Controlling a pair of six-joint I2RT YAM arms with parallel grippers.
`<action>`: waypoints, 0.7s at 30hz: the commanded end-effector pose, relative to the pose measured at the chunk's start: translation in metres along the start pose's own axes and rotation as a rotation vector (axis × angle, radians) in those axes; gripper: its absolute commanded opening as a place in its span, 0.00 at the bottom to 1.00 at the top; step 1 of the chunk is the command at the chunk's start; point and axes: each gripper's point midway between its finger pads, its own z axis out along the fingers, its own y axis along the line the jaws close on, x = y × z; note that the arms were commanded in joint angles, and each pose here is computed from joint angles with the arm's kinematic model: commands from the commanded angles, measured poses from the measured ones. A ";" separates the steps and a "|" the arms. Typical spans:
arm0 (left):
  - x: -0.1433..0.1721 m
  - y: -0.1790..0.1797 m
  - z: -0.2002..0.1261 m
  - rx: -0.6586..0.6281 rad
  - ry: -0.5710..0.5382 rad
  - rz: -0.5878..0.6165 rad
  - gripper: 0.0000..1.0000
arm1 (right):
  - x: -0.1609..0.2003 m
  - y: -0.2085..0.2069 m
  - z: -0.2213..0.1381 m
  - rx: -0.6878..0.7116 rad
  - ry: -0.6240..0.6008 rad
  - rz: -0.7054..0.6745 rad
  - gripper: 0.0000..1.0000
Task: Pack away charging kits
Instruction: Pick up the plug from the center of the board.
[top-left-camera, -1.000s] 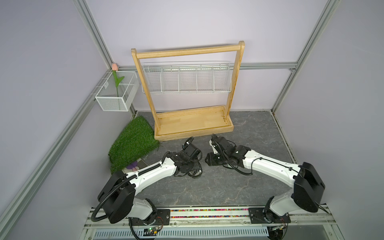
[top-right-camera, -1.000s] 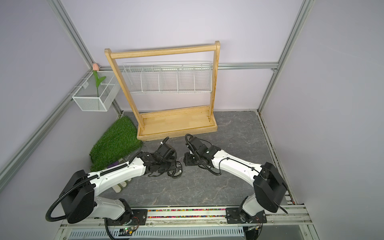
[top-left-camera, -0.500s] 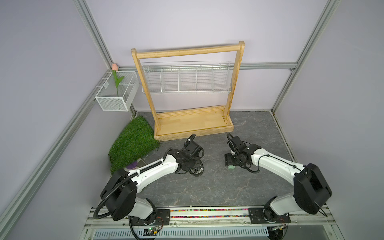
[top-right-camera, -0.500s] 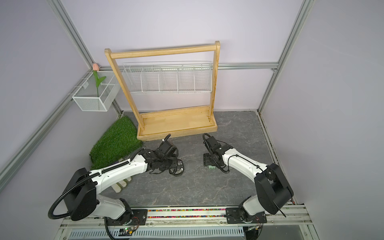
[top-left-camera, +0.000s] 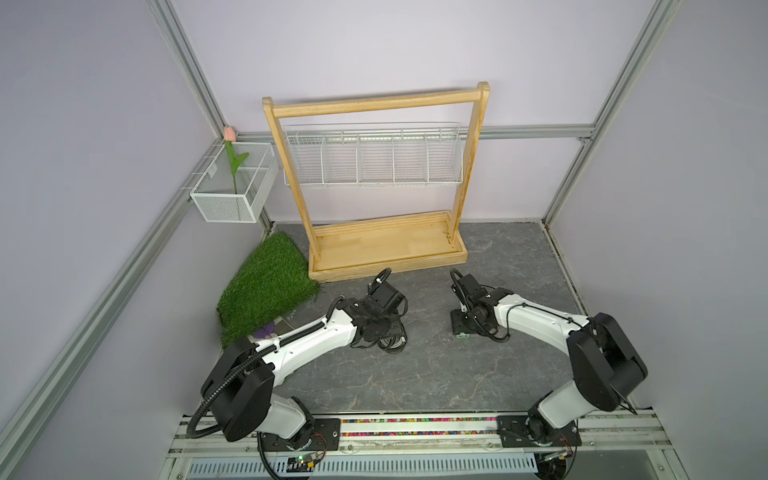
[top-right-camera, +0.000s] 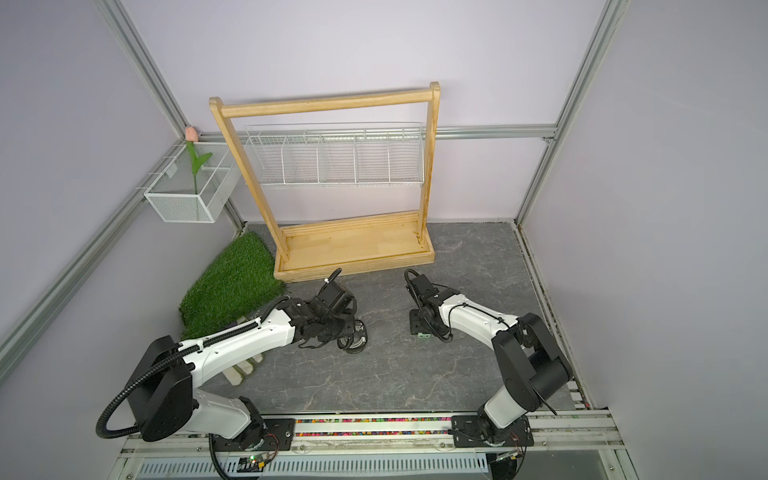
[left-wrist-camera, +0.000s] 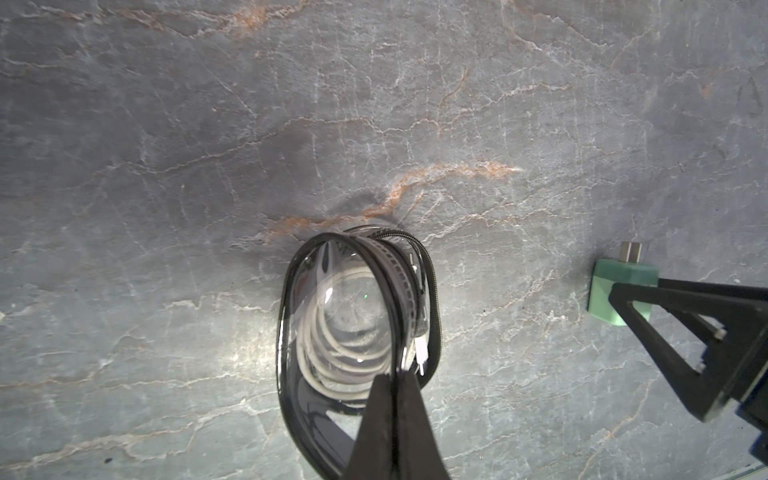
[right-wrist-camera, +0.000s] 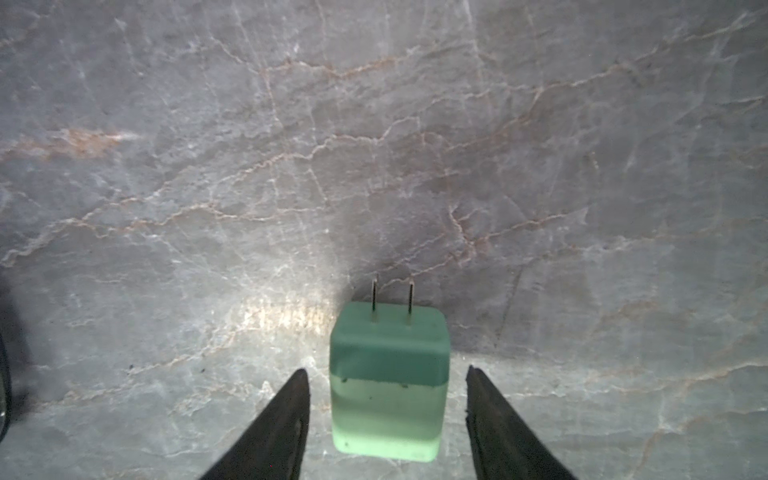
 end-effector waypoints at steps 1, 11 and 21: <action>-0.005 -0.003 -0.003 -0.003 -0.005 0.003 0.00 | 0.007 -0.004 0.009 0.016 0.020 -0.006 0.59; -0.006 -0.004 -0.003 0.004 -0.007 0.002 0.00 | 0.007 -0.004 0.011 0.033 0.015 -0.018 0.42; -0.005 -0.005 -0.001 0.010 -0.007 -0.001 0.00 | 0.000 0.057 -0.039 -0.120 -0.050 -0.068 0.34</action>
